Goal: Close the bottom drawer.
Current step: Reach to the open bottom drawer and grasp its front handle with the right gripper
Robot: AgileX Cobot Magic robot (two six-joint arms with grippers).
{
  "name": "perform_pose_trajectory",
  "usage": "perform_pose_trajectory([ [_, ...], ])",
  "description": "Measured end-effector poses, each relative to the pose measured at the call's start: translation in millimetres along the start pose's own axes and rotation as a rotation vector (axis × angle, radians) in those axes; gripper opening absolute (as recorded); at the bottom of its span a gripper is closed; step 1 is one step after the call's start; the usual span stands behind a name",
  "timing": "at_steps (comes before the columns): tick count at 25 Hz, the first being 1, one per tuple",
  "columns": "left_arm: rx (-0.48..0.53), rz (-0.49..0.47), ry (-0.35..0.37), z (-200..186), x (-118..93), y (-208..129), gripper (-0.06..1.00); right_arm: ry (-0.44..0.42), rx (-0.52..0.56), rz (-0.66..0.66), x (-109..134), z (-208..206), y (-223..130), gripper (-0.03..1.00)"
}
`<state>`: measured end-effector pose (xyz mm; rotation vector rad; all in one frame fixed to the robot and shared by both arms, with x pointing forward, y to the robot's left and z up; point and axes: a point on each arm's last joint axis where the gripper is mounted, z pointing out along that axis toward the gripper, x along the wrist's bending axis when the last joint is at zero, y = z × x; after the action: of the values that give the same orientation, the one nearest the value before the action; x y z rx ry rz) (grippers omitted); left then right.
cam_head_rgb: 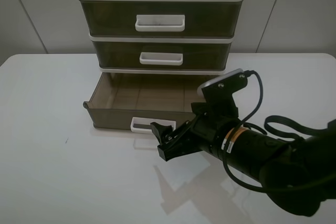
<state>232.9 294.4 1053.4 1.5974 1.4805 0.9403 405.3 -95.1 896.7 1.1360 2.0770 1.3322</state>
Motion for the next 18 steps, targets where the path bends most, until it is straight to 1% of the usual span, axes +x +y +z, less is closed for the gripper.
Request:
perform_pose_trajectory([
  [2,0.0,0.0,0.0,0.0,0.0,0.0,0.72,-0.001,0.002,0.001,-0.1,0.0,-0.2,0.75],
  [3,0.0,0.0,0.0,0.0,0.0,0.0,0.72,-0.001,0.006,0.002,-0.1,0.0,-0.6,0.71],
  [4,0.0,0.0,0.0,0.0,0.0,0.0,0.72,-0.001,0.013,0.002,-0.1,0.0,-1.2,0.64],
  [5,0.0,0.0,0.0,0.0,0.0,0.0,0.72,-0.001,0.021,0.002,0.0,0.0,-1.9,0.54],
  [8,0.0,0.0,0.0,0.0,0.0,0.0,0.72,0.001,0.055,0.002,0.1,-0.1,-5.0,0.2],
  [9,0.0,0.0,0.0,0.0,0.0,0.0,0.72,0.001,0.057,0.002,0.1,-0.1,-5.2,0.12],
  [11,0.0,0.0,0.0,0.0,0.0,0.0,0.72,0.004,0.048,-0.001,0.3,-0.1,-4.4,0.06],
  [12,0.0,0.0,0.0,0.0,0.0,0.0,0.72,0.008,0.041,-0.006,0.7,-0.1,-3.7,0.05],
  [16,0.0,0.0,0.0,0.0,0.0,0.0,0.72,0.009,0.015,-0.018,0.8,0.6,-2.2,0.03],
  [18,0.0,0.0,0.0,0.0,0.0,0.0,0.72,0.006,0.018,-0.056,0.5,1.9,-4.1,0.03],
])
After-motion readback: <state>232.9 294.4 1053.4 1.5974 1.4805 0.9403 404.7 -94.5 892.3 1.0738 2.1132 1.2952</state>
